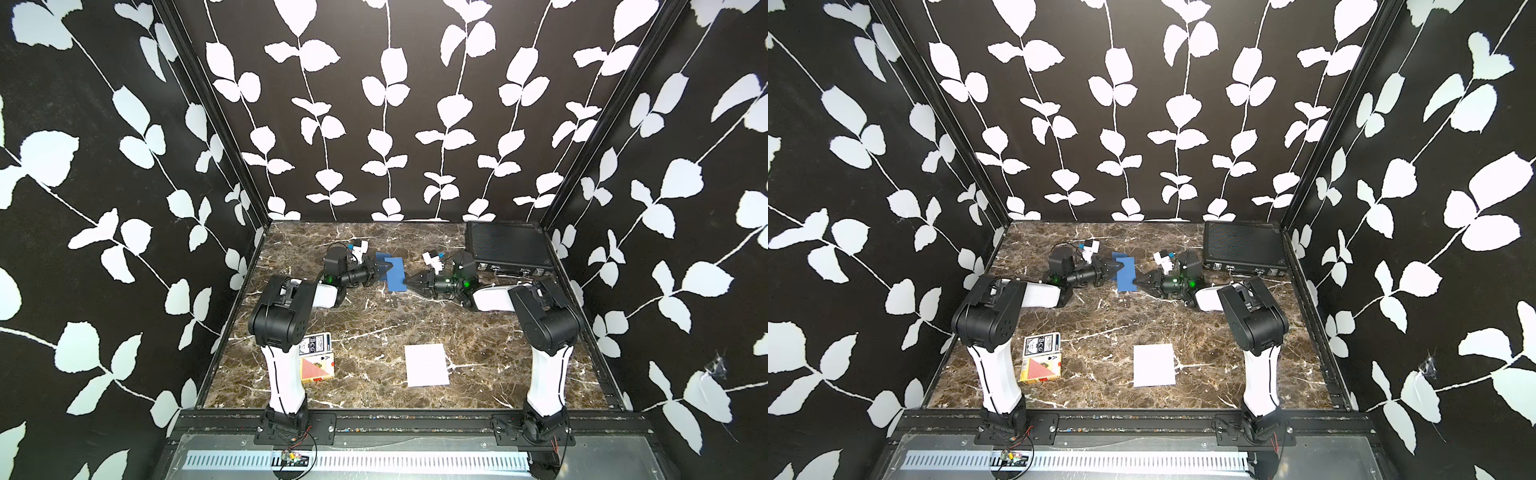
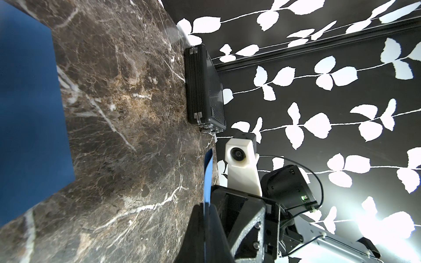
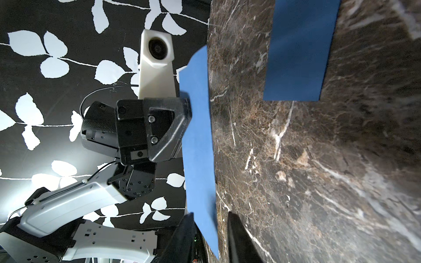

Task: Fold the square paper along the opposite sides
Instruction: Smooth out the paper at the center of the board, then place the paper at the center of the board.

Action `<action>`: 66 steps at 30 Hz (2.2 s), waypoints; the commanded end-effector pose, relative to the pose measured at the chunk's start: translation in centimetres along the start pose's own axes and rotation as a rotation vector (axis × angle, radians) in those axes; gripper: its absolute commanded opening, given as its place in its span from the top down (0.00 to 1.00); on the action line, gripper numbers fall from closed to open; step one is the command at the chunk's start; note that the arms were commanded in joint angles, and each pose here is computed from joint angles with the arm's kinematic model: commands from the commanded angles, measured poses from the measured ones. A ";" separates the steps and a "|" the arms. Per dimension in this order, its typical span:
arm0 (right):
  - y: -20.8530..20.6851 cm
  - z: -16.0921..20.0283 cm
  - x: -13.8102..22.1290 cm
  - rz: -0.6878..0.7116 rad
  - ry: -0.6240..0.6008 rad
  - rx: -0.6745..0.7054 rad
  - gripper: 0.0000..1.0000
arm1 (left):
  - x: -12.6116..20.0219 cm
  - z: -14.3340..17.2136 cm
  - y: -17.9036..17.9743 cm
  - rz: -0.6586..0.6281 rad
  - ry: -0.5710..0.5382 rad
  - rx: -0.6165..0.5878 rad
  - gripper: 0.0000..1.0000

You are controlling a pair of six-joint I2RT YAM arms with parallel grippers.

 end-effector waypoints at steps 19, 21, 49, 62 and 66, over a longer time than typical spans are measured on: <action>0.1 -1.3 0.5 0.046 -0.013 0.060 1.00 | 0.3 -0.1 -0.3 -0.096 0.040 -0.066 0.73; -0.5 -2.3 0.8 0.087 -0.034 0.067 1.00 | 0.4 -0.1 -0.1 -0.133 0.054 -0.075 0.62; -7.1 -10.7 -0.1 0.374 -0.109 0.008 0.81 | 1.2 -0.1 -0.1 -0.246 0.117 -0.141 0.39; -3.3 -9.9 2.3 0.481 -0.144 0.124 0.58 | 1.4 0.1 -0.6 -0.248 0.099 -0.156 0.39; -1.3 -7.2 4.6 0.572 -0.186 0.190 0.58 | 1.2 1.4 -0.7 -0.293 0.119 -0.164 0.41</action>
Point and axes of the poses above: each gripper's point midway between its finger pads, its own x axis back along the fingers, its own y axis along the line the jaws close on, z = x × y, the point moved 6 cm from there along x, back along the fingers, and after that the axes turned 8 degrees about -x, right-handed, at the moved point
